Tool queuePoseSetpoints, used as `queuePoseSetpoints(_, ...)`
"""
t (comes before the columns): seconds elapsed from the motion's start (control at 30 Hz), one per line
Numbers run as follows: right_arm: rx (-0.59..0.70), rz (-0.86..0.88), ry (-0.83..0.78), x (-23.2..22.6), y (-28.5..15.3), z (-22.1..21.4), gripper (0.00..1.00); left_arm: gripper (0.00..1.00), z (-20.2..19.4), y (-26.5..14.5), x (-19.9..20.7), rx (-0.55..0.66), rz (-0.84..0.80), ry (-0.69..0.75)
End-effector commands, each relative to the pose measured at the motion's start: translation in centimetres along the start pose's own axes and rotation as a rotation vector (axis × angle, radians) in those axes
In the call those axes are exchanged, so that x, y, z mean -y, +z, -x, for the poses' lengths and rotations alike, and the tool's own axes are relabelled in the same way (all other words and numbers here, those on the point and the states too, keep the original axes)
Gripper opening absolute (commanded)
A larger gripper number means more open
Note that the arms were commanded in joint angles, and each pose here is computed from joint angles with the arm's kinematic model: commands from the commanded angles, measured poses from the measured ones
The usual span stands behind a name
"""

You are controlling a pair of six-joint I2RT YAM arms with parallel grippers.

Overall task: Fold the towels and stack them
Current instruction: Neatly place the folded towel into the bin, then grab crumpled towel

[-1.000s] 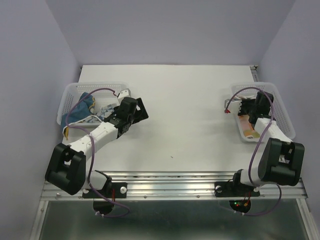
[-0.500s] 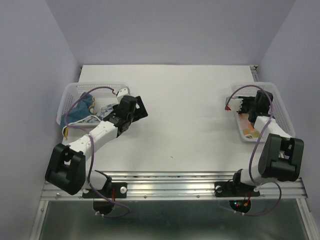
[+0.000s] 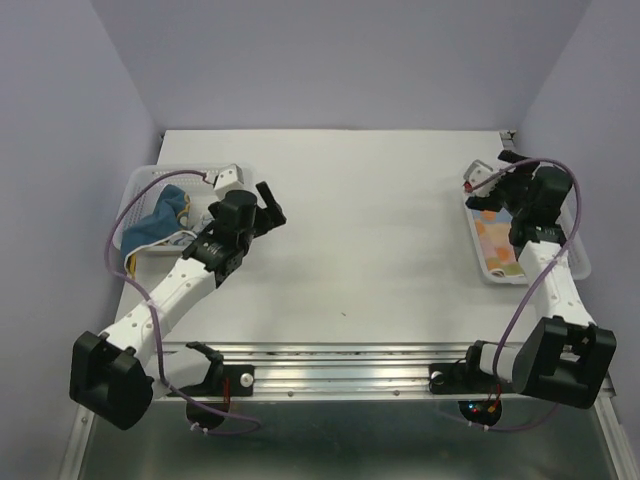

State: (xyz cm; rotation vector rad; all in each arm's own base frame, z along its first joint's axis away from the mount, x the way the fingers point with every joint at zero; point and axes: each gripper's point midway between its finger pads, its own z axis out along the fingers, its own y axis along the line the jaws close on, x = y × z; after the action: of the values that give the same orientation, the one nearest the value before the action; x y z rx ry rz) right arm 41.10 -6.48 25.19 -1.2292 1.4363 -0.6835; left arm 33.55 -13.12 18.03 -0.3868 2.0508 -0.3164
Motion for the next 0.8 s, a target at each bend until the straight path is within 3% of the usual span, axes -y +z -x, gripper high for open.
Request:
queuePoseSetpoints(0.0, 0.448, -0.103, 0.406, 8.2, -1.7, 11.6, 1.0, 0.99, 5.4, -2.4, -0.6, 0.155, 0.058, -0.057)
queuePoseSetpoints(0.07, 0.551, -0.029, 0.669, 9.4, -1.8, 14.7, 1.0, 0.99, 6.5, -2.9, -0.9, 0.171, 0.08, -0.085)
queuePoseSetpoints(0.1, 0.654, -0.015, 0.7, 11.8, -2.9, 17.4, 1.0, 0.99, 6.8, -3.0, -1.9, 0.175, 0.118, -0.092)
queuePoseSetpoints(0.13, 0.693, 0.07, 0.888, 11.8, -2.4, 18.5, 1.0, 0.99, 7.0, -3.1, -2.4, 0.178, 0.14, -0.114)
queuePoseSetpoints(0.17, 0.764, 0.065, 0.929, 13.3, -2.8, 19.8, 1.0, 0.99, 6.8, -3.1, -3.4, 0.168, 0.175, -0.121)
queuePoseSetpoints(0.27, 0.787, 0.045, 1.239, 14.8, -1.2, 21.9, 1.0, 0.99, 7.5, -3.1, -6.0, 0.182, 0.255, -0.178)
queuePoseSetpoints(0.33, 0.705, 0.012, 1.428, 13.5, 0.8, 22.5, 1.0, 0.99, 8.3, -3.1, -8.3, 0.201, 0.315, -0.213)
queuePoseSetpoints(0.43, 0.488, 0.056, 1.636, 7.0, 3.6, 22.4, 1.0, 0.99, 9.7, -2.8, -11.8, 0.24, 0.42, -0.27)
queuePoseSetpoints(0.6, 0.238, 0.125, 1.694, -3.7, 4.9, 22.2, 1.0, 0.99, 11.9, -2.3, -15.9, 0.252, 0.557, -0.314)
queuePoseSetpoints(0.77, 0.03, 0.194, 1.647, -9.8, 5.9, 20.7, 1.0, 0.99, 13.3, -3.4, -22.4, 0.284, 0.743, -0.424)
